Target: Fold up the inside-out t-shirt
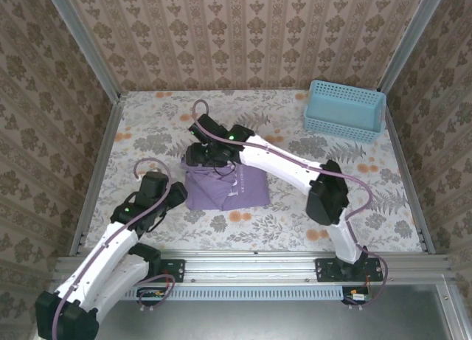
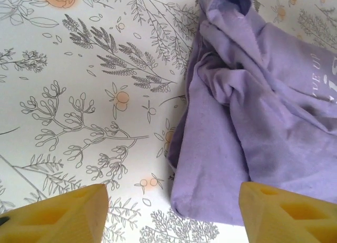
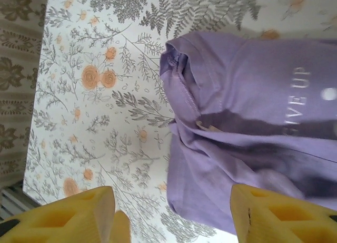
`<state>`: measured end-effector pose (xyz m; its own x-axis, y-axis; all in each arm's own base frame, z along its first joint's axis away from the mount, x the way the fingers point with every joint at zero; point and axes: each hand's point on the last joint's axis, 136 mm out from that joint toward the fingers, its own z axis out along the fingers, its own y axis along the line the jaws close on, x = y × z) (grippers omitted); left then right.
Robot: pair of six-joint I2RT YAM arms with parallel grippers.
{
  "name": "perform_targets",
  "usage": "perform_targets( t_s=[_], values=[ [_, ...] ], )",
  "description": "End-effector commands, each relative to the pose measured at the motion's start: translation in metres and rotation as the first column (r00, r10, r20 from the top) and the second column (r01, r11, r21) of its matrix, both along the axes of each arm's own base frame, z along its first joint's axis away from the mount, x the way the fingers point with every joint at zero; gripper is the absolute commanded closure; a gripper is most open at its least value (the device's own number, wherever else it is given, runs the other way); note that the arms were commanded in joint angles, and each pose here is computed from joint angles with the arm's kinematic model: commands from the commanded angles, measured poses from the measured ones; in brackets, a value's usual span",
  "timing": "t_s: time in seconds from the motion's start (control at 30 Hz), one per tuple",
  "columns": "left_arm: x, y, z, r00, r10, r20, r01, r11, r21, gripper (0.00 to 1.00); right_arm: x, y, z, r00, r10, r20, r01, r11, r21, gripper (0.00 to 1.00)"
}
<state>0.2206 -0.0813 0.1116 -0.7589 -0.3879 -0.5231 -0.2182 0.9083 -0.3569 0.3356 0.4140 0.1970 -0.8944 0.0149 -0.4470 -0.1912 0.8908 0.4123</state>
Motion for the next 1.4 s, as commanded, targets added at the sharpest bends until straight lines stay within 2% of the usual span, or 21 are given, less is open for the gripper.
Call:
perform_targets(
  t_s=[0.0,0.13,0.23,0.37,0.5,0.57,0.63,0.8,0.9,1.03,1.13,1.2,1.3,1.37],
  values=[
    [0.005,-0.024,0.015,0.989,-0.142,-0.044,0.145,0.985,0.097,0.28,0.017,-0.067,0.027,0.986,-0.094,0.138,0.106,0.991,-0.084,0.36],
    [0.022,-0.068,0.03,0.966,-0.25,-0.069,0.26,0.93,0.261,0.22,0.025,-0.135,-0.01,0.971,-0.216,0.099,0.227,0.966,-0.122,0.36],
    [0.034,-0.098,0.029,0.953,-0.285,-0.098,0.302,0.89,0.342,0.21,0.026,-0.159,-0.032,0.966,-0.25,0.072,0.254,0.965,-0.058,0.36],
    [0.049,-0.132,0.02,0.939,-0.312,-0.141,0.343,0.85,0.399,0.21,0.023,-0.162,-0.055,0.973,-0.222,0.068,0.227,0.972,-0.064,0.4],
    [0.063,-0.134,0.003,0.946,-0.245,-0.213,0.321,0.807,0.495,0.17,0.029,-0.156,-0.083,0.979,-0.199,0.046,0.203,0.975,-0.096,0.41],
    [0.064,-0.136,-0.009,0.941,-0.251,-0.228,0.333,0.805,0.49,0.14,0.033,-0.155,-0.097,0.981,-0.193,0.034,0.196,0.972,-0.133,0.41],
    [0.063,-0.132,-0.022,0.937,-0.241,-0.253,0.338,0.807,0.484,0.15,0.037,-0.156,-0.112,0.98,-0.196,0.021,0.196,0.964,-0.18,0.41],
    [0.053,-0.088,-0.037,0.947,-0.14,-0.289,0.273,0.825,0.494,0.28,0.041,-0.161,-0.144,0.979,-0.203,-0.004,0.195,0.946,-0.26,0.41],
    [0.036,-0.052,-0.033,0.966,-0.067,-0.248,0.186,0.848,0.496,0.41,0.038,-0.173,-0.163,0.972,-0.235,-0.027,0.213,0.919,-0.332,0.42],
    [0.003,-0.009,-0.036,0.974,0.03,-0.226,0.081,0.881,0.466,0.51,0.031,-0.192,-0.178,0.955,-0.292,-0.043,0.251,0.882,-0.4,0.44],
    [-0.02,0.022,-0.04,0.969,0.114,-0.221,-0.006,0.899,0.437,0.52,0.026,-0.197,-0.179,0.952,-0.301,-0.048,0.259,0.881,-0.397,0.46],
    [-0.027,0.036,-0.03,0.973,0.148,-0.179,-0.062,0.908,0.414,0.51,0.025,-0.194,-0.17,0.959,-0.282,-0.038,0.249,0.895,-0.372,0.46],
    [-0.024,0.046,0.007,0.984,0.167,-0.057,-0.135,0.92,0.368,0.49,0.031,-0.189,-0.142,0.968,-0.25,0.018,0.241,0.91,-0.337,0.44],
    [-0.014,0.03,0.033,0.994,0.104,0.016,-0.104,0.949,0.296,0.48,0.038,-0.181,-0.126,0.975,-0.214,0.06,0.221,0.922,-0.318,0.42]
  ],
)
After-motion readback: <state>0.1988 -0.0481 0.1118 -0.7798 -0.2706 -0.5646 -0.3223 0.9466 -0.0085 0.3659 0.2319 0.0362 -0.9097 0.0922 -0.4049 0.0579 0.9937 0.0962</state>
